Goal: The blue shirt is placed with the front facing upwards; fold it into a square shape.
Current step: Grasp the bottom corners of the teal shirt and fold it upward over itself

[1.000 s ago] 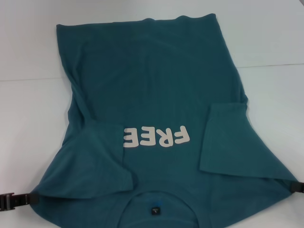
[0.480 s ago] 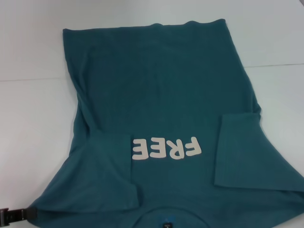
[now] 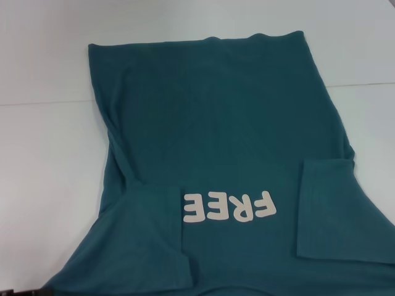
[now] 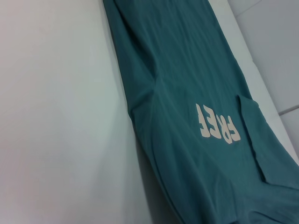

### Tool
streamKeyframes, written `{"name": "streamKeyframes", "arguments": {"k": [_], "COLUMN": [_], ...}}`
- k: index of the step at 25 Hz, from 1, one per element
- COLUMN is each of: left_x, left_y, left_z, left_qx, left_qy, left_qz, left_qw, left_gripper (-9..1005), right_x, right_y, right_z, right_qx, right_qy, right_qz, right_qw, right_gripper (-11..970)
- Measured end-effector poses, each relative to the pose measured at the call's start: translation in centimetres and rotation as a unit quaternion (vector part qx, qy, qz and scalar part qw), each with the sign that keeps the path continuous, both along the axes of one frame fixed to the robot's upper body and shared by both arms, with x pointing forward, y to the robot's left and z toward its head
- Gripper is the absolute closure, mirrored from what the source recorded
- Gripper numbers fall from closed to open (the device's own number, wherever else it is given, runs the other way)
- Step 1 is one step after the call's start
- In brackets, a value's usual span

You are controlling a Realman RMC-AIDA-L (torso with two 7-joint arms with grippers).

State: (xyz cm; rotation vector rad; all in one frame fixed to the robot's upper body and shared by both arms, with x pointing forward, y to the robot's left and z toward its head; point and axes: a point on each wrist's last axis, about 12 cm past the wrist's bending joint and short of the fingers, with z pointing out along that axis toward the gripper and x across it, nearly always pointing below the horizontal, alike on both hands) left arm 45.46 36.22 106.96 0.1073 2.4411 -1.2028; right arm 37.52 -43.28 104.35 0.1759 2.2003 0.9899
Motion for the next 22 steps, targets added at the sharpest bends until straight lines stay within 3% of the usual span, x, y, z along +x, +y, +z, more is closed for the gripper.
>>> {"name": "streamKeyframes", "arguments": {"k": [12, 22], "left_x": [-2.0, -1.5], "left_y": [0.1, -0.2], "left_z": [-0.6, -0.5], "left_qx": [-0.016, -0.024], "left_qy": [0.005, -0.004], "left_qz": [-0.002, -0.004], "left_qw": [1.0, 1.0], "left_gripper": [970, 968], "right_x": [-2.0, -0.9], "right_y": [-0.5, -0.5], "right_z": [0.0, 0.4], "right_qx": [0.0, 0.001], "right_qy": [-0.007, -0.018], "right_qz": [-0.012, -0.003], "right_qw": [1.0, 1.0], "right_gripper": [959, 960]}}
